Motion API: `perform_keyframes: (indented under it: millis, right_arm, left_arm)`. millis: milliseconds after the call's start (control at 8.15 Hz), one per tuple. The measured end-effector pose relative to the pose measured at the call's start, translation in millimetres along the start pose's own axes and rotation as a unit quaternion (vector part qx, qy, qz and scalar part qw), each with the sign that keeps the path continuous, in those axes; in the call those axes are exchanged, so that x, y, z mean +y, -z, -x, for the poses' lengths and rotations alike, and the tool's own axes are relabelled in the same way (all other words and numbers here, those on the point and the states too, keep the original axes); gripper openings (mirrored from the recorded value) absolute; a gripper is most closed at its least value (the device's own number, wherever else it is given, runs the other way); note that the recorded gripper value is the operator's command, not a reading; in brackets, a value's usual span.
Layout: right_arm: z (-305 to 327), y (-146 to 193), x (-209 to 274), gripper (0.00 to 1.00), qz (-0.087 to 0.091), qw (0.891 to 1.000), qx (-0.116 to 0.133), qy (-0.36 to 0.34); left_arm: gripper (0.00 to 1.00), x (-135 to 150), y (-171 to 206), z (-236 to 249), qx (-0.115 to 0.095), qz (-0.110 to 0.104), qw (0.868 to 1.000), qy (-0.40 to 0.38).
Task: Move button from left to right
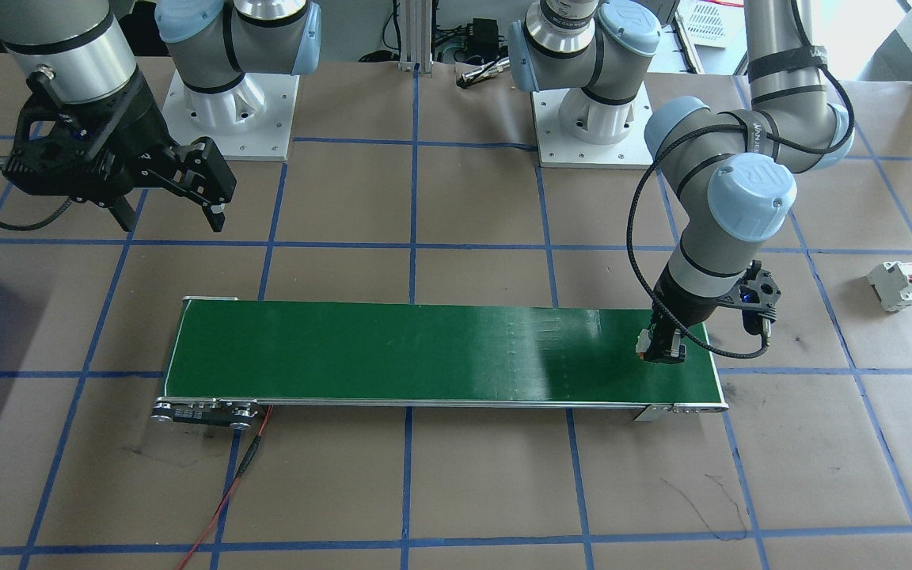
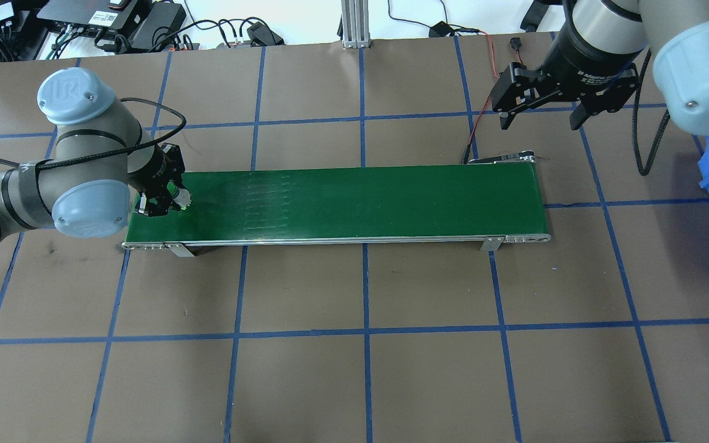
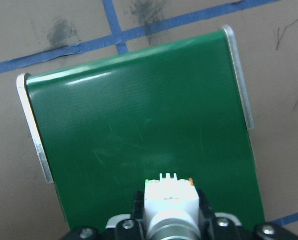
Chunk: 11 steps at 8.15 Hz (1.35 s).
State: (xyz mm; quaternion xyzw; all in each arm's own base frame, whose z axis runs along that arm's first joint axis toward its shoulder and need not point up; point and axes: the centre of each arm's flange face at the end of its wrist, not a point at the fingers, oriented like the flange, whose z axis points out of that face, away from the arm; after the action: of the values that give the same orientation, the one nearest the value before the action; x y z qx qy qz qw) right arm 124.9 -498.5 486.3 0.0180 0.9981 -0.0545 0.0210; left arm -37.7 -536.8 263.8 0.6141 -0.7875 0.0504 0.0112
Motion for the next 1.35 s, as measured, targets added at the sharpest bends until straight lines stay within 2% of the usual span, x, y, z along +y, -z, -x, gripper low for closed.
perform_keyframes:
  millis: [123, 491, 736, 858, 1104, 1226, 1349]
  right_arm:
    - [0.0, 0.8, 0.5, 1.0, 0.0, 1.0, 0.0, 0.0]
    - [-0.1, 0.9, 0.9, 1.0, 0.0, 1.0, 0.0, -0.001]
    - [-0.2, 0.5, 0.7, 1.0, 0.001, 1.0, 0.001, 0.0]
    - [-0.3, 0.5, 0.8, 1.0, 0.001, 1.0, 0.002, 0.0]
    - [-0.3, 0.3, 0.8, 1.0, 0.001, 1.0, 0.002, -0.001]
    - [-0.3, 0.2, 0.7, 1.0, 0.001, 1.0, 0.001, -0.001]
    - [-0.8, -0.2, 0.5, 1.0, 0.002, 1.0, 0.002, -0.001]
  left_arm:
    - [0.1, -0.2, -2.9, -0.2, -0.003, 0.0, 1.0, 0.0]
    - [0.5, -0.7, -4.9, -0.9, -0.005, 0.0, 1.0, -0.001]
    - [0.55, -0.6, -5.5, -0.8, -0.006, 0.0, 1.0, 0.0]
    - [0.71, -0.5, -5.8, -0.5, -0.007, 0.001, 1.0, 0.0]
    - [0.94, -0.2, -6.3, 0.0, -0.007, 0.001, 1.0, 0.0]
    - [1.0, -0.2, -6.6, 0.1, -0.007, 0.001, 1.0, 0.0]
    - [1.0, -0.3, -6.6, 0.1, -0.007, 0.0, 1.0, 0.0]
